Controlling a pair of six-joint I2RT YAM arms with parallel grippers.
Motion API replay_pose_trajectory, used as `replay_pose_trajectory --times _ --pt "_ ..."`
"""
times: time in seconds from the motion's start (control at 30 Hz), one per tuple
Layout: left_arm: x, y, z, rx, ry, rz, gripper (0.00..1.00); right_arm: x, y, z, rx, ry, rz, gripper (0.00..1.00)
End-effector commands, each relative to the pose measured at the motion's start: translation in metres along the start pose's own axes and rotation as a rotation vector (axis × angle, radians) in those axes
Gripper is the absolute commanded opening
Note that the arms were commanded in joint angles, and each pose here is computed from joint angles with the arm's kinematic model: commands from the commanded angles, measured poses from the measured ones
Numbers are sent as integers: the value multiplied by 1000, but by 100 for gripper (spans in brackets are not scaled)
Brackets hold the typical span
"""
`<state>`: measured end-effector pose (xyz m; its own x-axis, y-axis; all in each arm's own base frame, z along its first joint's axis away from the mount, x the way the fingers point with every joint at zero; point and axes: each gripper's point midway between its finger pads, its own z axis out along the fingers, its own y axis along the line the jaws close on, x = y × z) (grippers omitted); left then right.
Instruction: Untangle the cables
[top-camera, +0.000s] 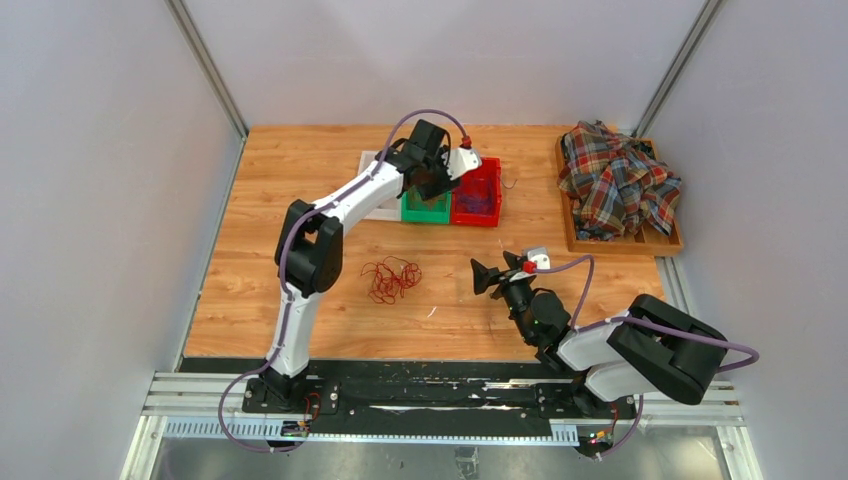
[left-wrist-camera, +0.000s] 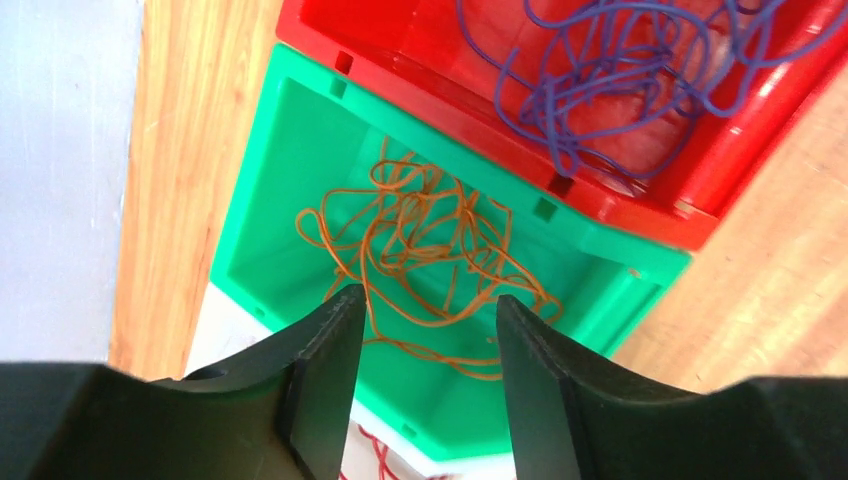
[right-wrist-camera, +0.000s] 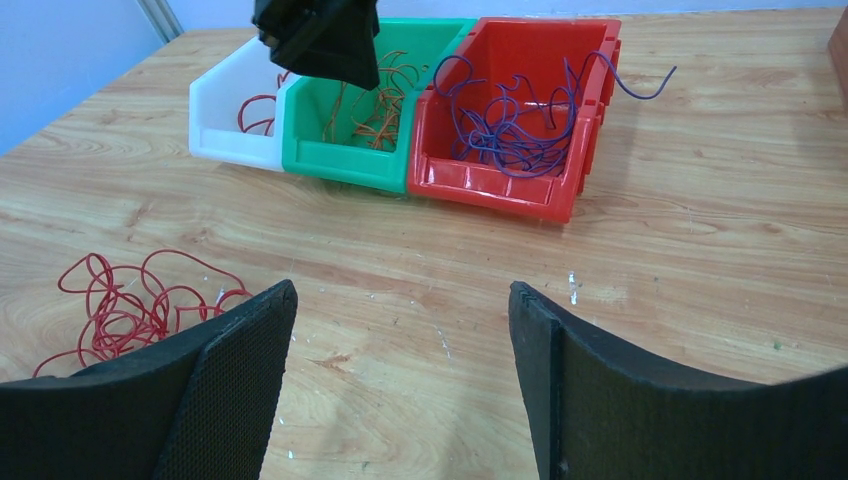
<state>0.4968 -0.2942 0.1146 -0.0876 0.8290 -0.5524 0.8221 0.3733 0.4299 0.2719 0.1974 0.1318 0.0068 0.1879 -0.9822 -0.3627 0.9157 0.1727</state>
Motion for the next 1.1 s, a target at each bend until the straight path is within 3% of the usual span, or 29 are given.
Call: replay_pose_trajectory --times 0.0,0.23,0.3,0.6,0.87,1.07 --pt "-15 -3 -40 53 -21 -9 59 -6 -5 -1 10 -30 23 77" --pt "-14 -8 -87 113 6 10 86 -7 -4 -1 8 -30 22 77" --pt "-7 -17 -107 160 15 19 88 -7 -4 -1 4 -31 23 77" --pt "77 -89 -187 394 43 108 89 -7 -2 -1 -6 -31 18 76" --pt "124 -122 -175 525 97 -41 73 -8 -2 -1 -6 -33 17 74" --pt "153 -128 -152 472 136 -26 72 -7 -2 -1 -6 -31 17 73"
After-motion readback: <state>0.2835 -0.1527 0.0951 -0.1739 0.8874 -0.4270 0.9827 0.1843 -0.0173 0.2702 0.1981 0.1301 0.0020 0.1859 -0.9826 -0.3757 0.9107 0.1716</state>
